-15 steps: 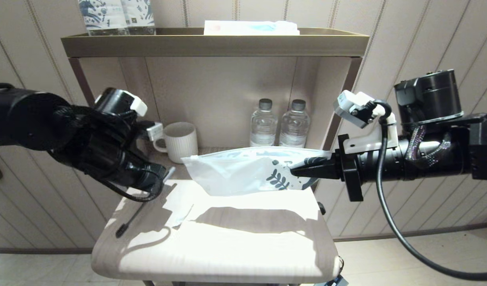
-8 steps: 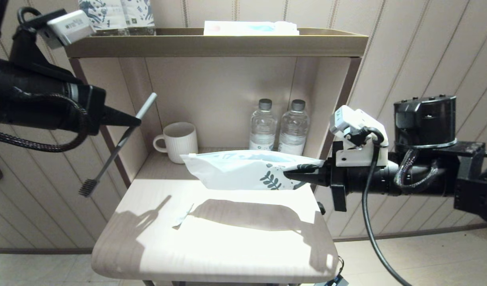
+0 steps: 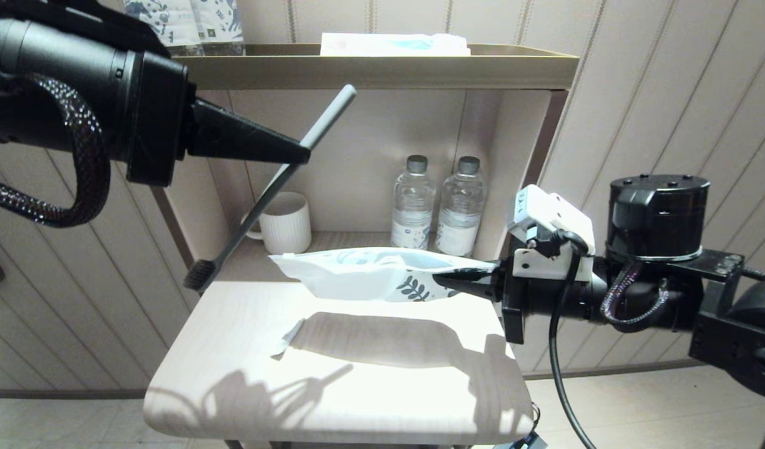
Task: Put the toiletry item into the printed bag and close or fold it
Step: Pick up a toothbrush, then place the toothbrush in the storage bag
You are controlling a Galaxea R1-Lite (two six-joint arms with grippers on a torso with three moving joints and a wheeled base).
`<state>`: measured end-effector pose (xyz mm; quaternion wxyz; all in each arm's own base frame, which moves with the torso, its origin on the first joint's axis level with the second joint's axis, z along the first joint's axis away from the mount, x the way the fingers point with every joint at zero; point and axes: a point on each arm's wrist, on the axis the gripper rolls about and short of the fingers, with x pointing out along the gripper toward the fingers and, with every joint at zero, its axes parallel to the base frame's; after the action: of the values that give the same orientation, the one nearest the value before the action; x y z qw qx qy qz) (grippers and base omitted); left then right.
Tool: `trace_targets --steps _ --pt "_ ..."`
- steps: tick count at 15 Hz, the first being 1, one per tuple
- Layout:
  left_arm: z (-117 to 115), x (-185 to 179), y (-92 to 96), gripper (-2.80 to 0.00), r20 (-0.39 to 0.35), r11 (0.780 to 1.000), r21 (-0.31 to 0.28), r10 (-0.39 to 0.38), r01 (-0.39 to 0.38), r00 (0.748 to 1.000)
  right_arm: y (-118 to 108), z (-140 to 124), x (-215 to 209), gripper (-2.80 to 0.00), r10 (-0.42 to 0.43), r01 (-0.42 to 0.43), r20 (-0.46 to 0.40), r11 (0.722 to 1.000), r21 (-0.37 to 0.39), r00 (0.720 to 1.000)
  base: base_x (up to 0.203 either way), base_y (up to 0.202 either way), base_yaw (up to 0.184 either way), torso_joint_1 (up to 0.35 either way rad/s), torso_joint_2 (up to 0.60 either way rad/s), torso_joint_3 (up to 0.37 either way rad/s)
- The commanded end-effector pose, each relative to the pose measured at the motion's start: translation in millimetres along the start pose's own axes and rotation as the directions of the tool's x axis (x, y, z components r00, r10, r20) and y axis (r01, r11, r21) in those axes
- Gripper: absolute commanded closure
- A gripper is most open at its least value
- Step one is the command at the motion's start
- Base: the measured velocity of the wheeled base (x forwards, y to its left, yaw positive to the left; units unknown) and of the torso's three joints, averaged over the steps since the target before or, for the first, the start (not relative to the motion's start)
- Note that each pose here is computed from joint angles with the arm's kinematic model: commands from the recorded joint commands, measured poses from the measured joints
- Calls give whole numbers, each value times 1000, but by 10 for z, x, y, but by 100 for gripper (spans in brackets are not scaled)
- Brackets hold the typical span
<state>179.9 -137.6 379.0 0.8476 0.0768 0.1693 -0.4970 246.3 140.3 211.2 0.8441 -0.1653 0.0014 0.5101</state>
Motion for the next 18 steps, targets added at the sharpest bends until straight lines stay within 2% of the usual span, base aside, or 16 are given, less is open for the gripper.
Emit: trace_targets --steps 1,4,6,10,16,18 --pt "101 245 -21 0 -3 998 18 -59 59 998 34 -14 25 0 19 -19 -3 1000 1 1000 0 0 0 0 0 0" --pt "158 465 -193 0 -7 988 43 -150 150 989 46 -23 53 0 30 -30 -6 1000 4 1000 0 0 0 0 0 0" --pt "161 654 -261 0 -7 983 24 -181 181 984 40 -30 59 0 31 -31 -9 999 6 999 0 0 0 0 0 0" --pt "152 982 -201 0 9 983 24 -183 183 983 37 -7 42 0 37 -37 -22 999 18 999 0 0 0 0 0 0" --pt "113 1184 -145 0 2 983 16 -182 182 983 27 70 -22 0 56 -55 -17 998 27 998 0 0 0 0 0 0" --pt "88 1276 -62 0 4 986 8 -164 164 986 43 84 -40 0 74 -73 -9 997 28 997 0 0 0 0 0 0"
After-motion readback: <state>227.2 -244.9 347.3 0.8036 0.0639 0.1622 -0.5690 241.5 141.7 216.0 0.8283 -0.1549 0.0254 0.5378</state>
